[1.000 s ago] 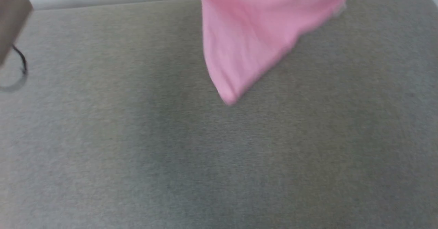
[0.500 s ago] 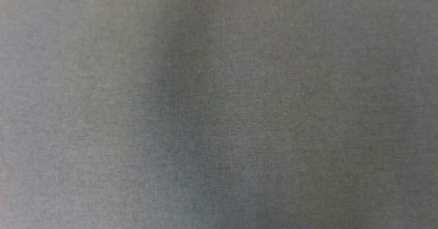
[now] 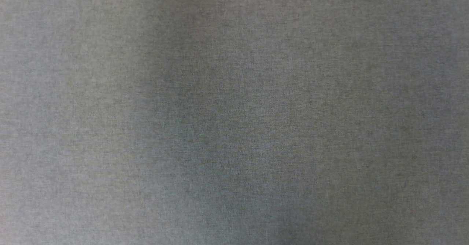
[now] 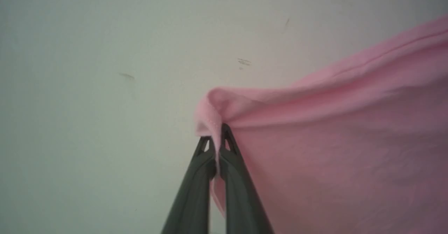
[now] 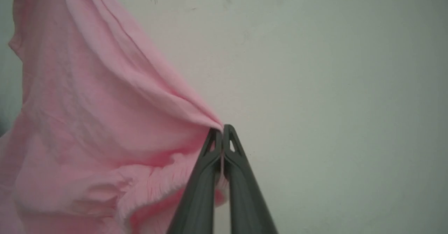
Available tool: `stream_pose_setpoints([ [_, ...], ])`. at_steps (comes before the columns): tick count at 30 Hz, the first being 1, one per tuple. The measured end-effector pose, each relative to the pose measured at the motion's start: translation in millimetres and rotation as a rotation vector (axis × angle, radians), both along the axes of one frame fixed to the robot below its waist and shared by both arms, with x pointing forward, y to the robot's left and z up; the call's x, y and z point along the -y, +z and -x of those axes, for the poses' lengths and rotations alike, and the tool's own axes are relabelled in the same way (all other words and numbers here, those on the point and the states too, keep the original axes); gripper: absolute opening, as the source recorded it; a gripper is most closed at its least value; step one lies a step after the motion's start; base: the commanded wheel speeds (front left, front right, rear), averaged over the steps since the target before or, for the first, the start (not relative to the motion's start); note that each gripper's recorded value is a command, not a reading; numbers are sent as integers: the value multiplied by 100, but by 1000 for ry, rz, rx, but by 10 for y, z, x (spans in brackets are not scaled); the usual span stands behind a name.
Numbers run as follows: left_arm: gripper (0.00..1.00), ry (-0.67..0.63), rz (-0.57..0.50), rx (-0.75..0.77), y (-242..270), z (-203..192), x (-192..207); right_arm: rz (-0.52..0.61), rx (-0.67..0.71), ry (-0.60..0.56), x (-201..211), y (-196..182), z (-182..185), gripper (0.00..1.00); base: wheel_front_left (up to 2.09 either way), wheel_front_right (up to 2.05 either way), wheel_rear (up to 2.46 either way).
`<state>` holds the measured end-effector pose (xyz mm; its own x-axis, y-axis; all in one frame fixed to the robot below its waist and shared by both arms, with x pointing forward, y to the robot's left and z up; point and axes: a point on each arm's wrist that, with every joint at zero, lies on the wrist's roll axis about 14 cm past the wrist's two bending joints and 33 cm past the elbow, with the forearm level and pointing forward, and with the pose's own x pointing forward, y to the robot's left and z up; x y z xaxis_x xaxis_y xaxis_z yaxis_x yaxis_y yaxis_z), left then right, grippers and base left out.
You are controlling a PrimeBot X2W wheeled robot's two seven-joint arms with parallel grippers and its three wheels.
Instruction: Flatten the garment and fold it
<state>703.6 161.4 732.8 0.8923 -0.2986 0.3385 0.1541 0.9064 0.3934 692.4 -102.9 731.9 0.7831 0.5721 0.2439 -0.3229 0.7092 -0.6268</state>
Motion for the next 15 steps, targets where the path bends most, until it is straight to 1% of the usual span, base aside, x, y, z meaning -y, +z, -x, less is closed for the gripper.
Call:
stream_pose_setpoints([
  [3,0,-7,19,-74,-417,-21,30,-14,-64,25,-54,-333,7,0,0,0,0],
  [7,0,-31,82,-138,-825,100,116,-35,-170,57,-120,-839,127,0,0,0,0],
  [12,0,-23,168,-230,-1380,422,84,-155,-276,68,-111,-1219,370,0,0,0,0],
  [15,0,-3,223,-295,-1720,712,32,-187,-358,73,-124,-1556,616,0,0,0,0],
])
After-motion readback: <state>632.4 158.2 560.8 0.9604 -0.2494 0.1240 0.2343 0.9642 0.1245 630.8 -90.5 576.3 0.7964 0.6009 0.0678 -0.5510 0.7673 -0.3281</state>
